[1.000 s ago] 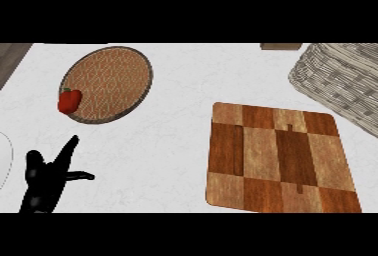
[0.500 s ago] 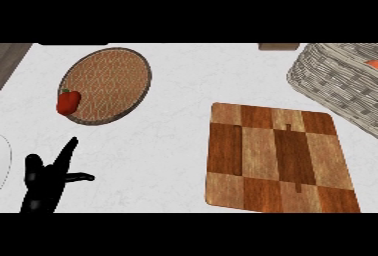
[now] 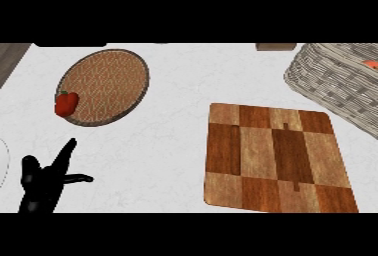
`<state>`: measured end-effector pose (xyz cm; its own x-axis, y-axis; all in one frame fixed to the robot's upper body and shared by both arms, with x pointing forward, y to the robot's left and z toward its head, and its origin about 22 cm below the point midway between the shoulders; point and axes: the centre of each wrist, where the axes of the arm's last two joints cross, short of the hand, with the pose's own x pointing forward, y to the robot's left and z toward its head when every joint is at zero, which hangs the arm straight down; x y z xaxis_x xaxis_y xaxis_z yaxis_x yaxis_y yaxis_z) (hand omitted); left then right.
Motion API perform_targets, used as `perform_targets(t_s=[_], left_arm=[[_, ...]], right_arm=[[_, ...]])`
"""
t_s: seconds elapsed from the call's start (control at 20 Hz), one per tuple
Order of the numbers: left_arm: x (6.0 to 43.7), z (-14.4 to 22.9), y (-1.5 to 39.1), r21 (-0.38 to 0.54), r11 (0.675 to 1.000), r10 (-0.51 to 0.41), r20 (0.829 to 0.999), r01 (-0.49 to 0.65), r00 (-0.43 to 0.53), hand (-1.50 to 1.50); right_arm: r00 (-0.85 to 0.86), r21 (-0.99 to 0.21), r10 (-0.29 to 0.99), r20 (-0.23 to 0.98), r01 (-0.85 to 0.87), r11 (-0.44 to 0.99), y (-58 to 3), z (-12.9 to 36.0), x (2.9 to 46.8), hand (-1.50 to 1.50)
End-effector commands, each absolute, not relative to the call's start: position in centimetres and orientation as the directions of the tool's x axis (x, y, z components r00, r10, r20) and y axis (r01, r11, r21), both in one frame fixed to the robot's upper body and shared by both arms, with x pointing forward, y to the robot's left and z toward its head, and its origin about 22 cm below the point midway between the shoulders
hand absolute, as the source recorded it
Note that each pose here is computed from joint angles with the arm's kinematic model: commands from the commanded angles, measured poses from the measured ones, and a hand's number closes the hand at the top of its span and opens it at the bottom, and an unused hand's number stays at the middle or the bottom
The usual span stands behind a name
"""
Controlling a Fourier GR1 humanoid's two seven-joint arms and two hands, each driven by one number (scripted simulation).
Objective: Pick the squash from the cutting board and place it in the basket
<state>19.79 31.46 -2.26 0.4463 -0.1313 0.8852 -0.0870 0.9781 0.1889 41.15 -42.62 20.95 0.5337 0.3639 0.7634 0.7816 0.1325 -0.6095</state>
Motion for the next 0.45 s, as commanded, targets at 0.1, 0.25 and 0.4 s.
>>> perform_targets(t_s=[0.1,0.25,0.4], left_arm=[[19.4,-4.7,29.9,0.157,0.986,-0.102,0.840,-0.060,0.533,0.00],[18.3,-5.8,29.3,0.163,0.984,-0.096,0.836,-0.077,0.540,0.00],[18.0,-5.5,30.8,0.156,0.984,-0.084,0.838,-0.088,0.539,0.00]], right_arm=[[0.433,-0.478,0.287,0.855,0.872,0.106,-44.0,22.1,39.6,-1.50],[0.458,-0.492,0.287,0.842,0.869,0.058,-46.3,24.1,37.4,-1.50],[0.465,-0.497,0.249,0.849,0.864,0.080,-46.3,23.2,36.3,-1.50]])
